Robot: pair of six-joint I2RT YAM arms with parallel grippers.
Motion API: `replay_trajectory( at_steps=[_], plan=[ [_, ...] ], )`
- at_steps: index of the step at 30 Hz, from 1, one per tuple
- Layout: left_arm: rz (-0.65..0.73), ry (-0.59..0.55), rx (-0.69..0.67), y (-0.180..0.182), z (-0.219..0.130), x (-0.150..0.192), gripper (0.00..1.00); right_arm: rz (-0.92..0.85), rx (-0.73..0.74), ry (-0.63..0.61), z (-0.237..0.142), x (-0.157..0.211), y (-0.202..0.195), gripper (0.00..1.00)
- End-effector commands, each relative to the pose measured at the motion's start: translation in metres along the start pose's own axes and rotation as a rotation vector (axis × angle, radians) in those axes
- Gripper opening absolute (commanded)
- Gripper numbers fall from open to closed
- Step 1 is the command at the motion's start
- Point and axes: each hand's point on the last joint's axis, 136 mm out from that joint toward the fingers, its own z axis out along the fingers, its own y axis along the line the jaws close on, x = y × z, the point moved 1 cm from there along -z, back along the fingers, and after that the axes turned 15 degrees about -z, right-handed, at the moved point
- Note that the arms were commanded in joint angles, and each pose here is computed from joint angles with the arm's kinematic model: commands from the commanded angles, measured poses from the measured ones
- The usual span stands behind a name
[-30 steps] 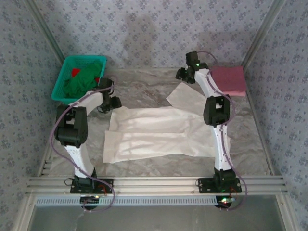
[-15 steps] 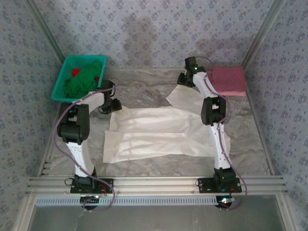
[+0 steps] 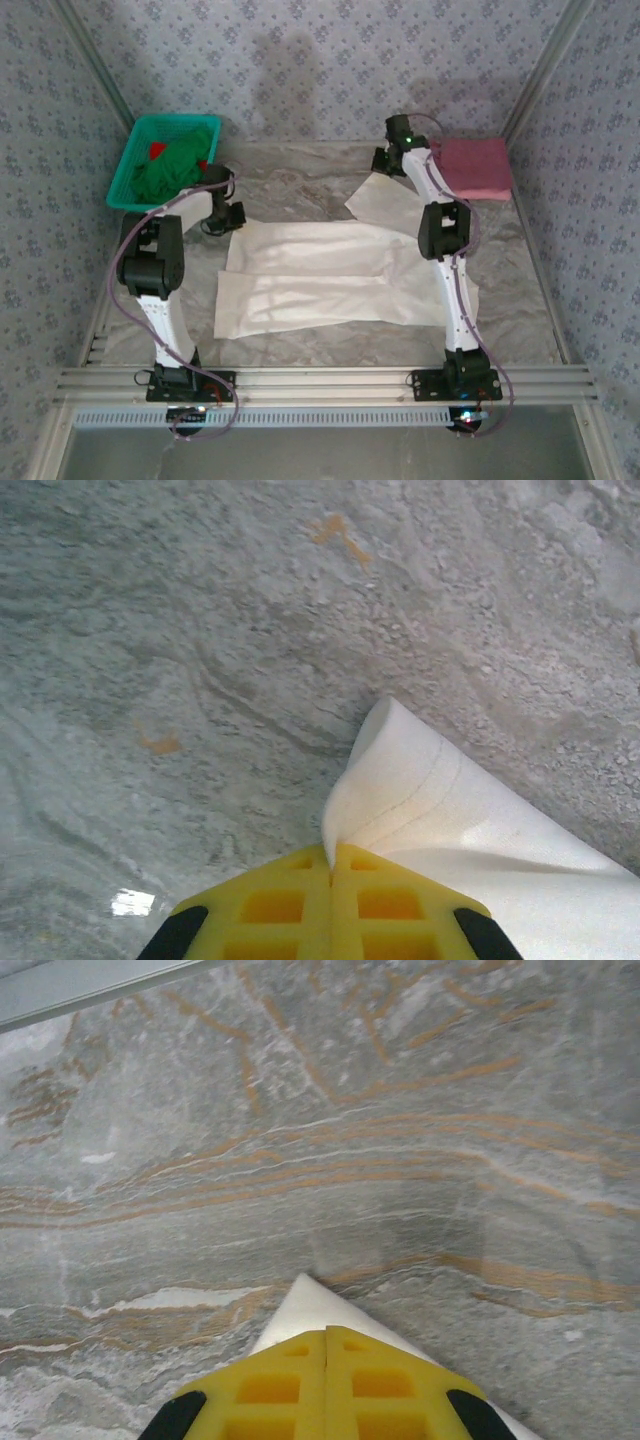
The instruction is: Fold and stack the t-shirts
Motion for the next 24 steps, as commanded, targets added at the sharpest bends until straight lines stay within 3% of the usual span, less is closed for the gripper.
replay_trajectory(
  at_steps=[1,10,14,15,16,22,24],
  plan=[
    [0.001,-0.055,0.000,-0.001,-0.017,-0.023,0.00,0.020,0.019,-0.087,-0.042,-0.033,-0.012,0.00],
    [0.021,-0.109,0.011,-0.013,-0.039,-0.055,0.00,0.060,-0.039,-0.226,-0.092,-0.070,-0.015,0.00],
    [0.018,-0.099,0.036,-0.019,-0.039,-0.056,0.00,0.036,-0.077,-0.259,-0.092,-0.078,-0.006,0.00],
    [0.019,-0.098,0.038,-0.019,-0.038,-0.055,0.00,0.032,-0.083,-0.248,-0.084,-0.075,-0.003,0.09],
    [0.019,-0.095,0.040,-0.019,-0.036,-0.054,0.00,0.026,-0.099,-0.228,-0.073,-0.069,0.002,0.26],
    [0.013,-0.057,0.032,-0.011,-0.027,-0.036,0.00,0.109,-0.195,-0.159,-0.018,-0.045,0.004,0.36],
    [0.009,-0.045,0.028,-0.007,-0.024,-0.030,0.00,0.110,-0.194,-0.153,-0.007,-0.041,0.002,0.47]
  ],
)
